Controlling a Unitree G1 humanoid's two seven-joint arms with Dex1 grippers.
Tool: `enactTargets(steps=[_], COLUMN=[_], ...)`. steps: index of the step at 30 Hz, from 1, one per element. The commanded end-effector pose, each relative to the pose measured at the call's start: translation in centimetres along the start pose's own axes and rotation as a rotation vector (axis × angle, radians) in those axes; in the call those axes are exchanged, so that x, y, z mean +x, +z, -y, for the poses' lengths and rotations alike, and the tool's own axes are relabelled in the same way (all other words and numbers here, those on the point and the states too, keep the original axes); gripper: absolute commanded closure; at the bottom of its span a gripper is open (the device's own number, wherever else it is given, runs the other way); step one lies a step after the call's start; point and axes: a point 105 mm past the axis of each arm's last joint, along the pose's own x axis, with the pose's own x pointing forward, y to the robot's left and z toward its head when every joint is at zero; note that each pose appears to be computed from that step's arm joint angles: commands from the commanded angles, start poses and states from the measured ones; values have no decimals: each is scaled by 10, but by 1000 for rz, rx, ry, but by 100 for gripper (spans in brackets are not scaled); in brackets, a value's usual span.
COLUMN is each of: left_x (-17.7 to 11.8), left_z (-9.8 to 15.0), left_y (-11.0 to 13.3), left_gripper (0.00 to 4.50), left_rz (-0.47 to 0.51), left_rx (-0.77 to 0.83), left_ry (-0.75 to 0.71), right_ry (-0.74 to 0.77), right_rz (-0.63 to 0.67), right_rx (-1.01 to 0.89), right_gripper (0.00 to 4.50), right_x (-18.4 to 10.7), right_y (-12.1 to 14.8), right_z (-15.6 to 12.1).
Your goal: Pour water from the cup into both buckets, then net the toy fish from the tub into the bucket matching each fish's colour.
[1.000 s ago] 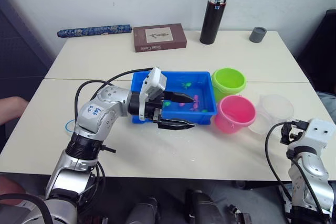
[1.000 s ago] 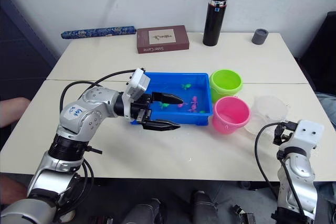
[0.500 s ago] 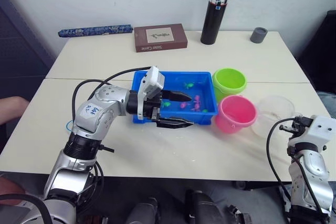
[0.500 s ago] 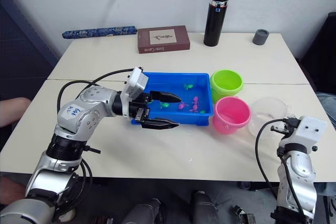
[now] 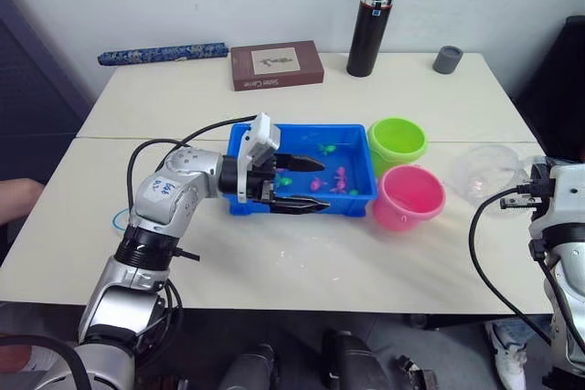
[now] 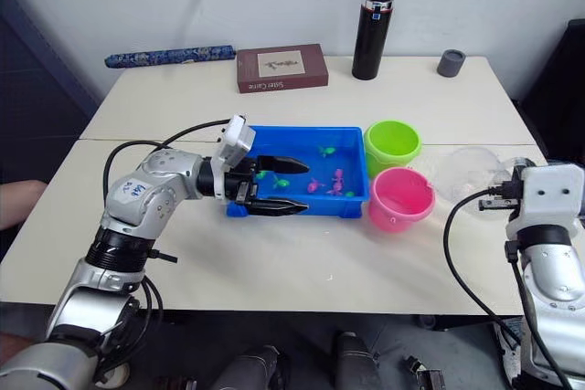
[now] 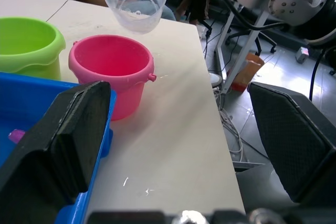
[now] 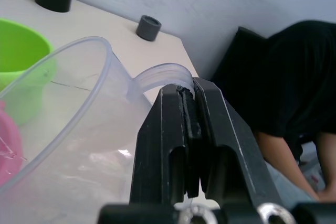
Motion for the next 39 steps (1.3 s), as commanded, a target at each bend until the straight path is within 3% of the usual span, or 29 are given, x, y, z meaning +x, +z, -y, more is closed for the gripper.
enactTargets(steps=[1, 14, 21, 30, 39], left_x=[1, -1, -1, -3, 1], left_z=[-3, -7, -9, -20, -53], left_y=[5, 5, 5, 12, 24], left_gripper=[0, 0, 0, 0, 0], left_rz=[-5, -15, -11, 31, 68], left_rx=[44, 64, 70, 50, 39], left_ry=[0, 14, 26, 77, 225], right_ry=[11, 101, 101, 43, -7], right_rz=[69, 231, 291, 135, 23], right_rx=[-123, -662, -747, -370, 31], right_gripper=[447, 447, 447, 447, 447], right_x=[2, 12, 13, 15, 23], right_y=[22, 56, 64, 40, 27], right_z=[0, -29, -37, -20, -5])
